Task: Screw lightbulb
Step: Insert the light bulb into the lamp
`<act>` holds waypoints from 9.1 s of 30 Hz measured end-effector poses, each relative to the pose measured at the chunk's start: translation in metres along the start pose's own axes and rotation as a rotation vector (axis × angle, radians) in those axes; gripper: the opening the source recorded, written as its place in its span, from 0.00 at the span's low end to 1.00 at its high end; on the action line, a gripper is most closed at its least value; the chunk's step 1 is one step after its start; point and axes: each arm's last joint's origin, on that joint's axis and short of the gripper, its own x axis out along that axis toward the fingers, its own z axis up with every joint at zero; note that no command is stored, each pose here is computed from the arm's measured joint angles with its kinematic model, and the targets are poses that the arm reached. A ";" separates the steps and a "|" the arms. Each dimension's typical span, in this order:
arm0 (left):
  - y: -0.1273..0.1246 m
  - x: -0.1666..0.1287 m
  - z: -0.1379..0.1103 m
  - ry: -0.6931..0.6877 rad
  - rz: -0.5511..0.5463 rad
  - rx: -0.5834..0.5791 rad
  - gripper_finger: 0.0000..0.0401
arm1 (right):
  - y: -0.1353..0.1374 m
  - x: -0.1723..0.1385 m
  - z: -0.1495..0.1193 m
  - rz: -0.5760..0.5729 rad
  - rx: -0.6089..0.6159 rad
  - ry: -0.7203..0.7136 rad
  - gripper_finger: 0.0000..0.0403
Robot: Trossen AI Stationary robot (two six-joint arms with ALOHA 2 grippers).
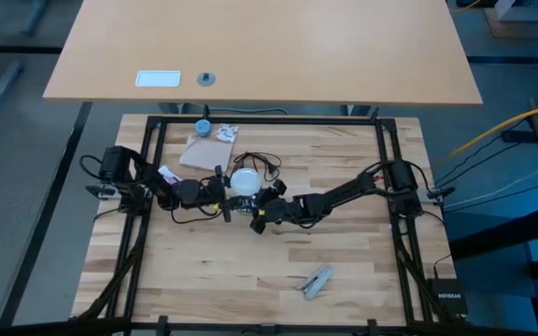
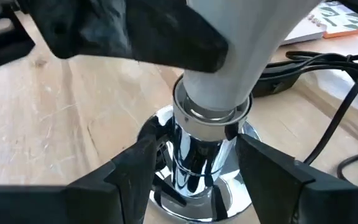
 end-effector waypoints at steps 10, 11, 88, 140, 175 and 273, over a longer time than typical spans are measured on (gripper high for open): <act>0.006 0.001 -0.005 0.050 0.029 0.012 0.46 | -0.003 0.002 0.002 -0.032 0.005 -0.017 0.56; 0.007 0.001 -0.005 0.048 0.032 0.002 0.46 | -0.003 0.002 0.002 -0.032 0.005 -0.017 0.56; 0.006 0.001 -0.005 0.050 0.017 0.048 0.46 | -0.036 -0.033 0.086 -0.108 -0.156 -0.307 0.56; 0.011 -0.022 0.003 0.027 -0.016 -0.044 0.46 | -0.033 -0.030 0.083 -0.038 -0.181 -0.296 0.56; 0.011 -0.022 0.003 0.028 -0.023 -0.074 0.37 | -0.040 -0.041 0.093 -0.199 -0.319 -0.315 0.56; 0.011 -0.022 0.003 0.029 -0.019 -0.069 0.39 | 0.009 0.024 -0.024 0.084 0.011 -0.069 0.56</act>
